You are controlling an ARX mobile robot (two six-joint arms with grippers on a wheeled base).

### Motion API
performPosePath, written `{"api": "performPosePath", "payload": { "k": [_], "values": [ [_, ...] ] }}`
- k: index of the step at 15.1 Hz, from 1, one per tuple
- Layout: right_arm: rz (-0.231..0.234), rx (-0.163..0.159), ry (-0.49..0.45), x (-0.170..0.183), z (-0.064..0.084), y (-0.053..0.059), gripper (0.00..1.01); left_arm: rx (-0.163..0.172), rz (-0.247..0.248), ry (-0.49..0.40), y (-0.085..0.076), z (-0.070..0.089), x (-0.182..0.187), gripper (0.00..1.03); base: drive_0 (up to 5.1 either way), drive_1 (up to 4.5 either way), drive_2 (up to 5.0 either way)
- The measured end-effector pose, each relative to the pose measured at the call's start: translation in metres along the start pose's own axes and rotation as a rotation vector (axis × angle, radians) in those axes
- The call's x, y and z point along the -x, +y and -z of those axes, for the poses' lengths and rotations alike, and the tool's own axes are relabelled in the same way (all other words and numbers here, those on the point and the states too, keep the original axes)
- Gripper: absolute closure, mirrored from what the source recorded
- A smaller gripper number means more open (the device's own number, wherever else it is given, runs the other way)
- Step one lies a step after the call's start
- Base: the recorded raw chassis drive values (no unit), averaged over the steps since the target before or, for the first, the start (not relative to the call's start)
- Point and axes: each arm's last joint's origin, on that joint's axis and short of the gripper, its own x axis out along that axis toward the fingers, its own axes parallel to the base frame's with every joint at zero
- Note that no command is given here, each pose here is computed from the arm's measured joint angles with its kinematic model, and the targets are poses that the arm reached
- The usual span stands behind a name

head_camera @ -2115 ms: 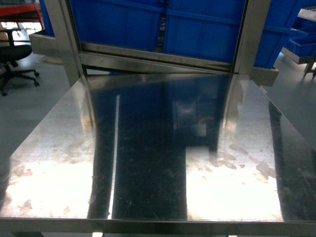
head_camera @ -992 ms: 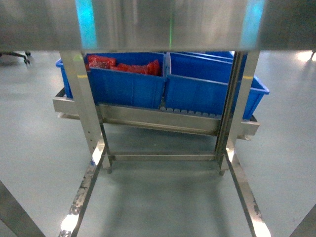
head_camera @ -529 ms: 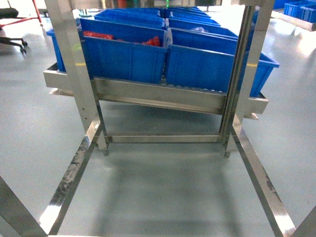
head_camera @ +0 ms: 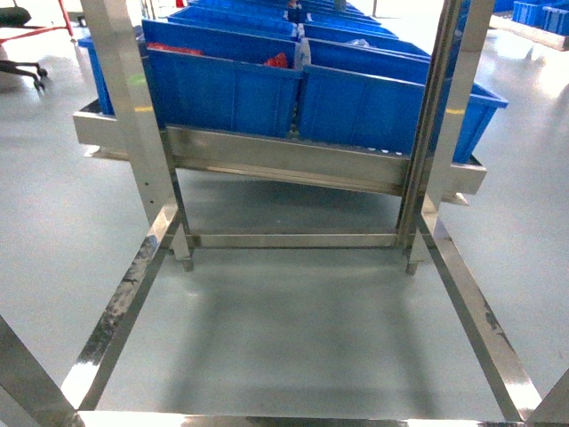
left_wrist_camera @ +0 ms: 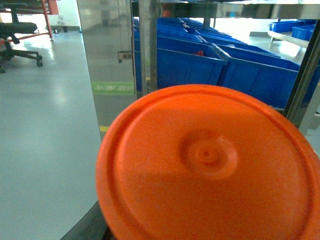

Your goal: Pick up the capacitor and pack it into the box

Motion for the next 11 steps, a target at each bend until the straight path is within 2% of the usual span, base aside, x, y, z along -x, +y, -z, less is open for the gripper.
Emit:
{"api": "performPosePath", "payload": {
  "k": [1,11],
  "values": [
    [0.000,0.000,0.000,0.0000,0.0000,0.0000,0.03,0.000,0.000,0.000,0.0000,0.0000,0.0000,0.59,0.0,0.00,0.0],
    [0.000,0.000,-0.002,0.0000,-0.0001,0.0000,0.03,0.000,-0.001,-0.003,0.0000,-0.0003,0.0000,0.59,-4.8,2.50,2.5]
  ]
}}
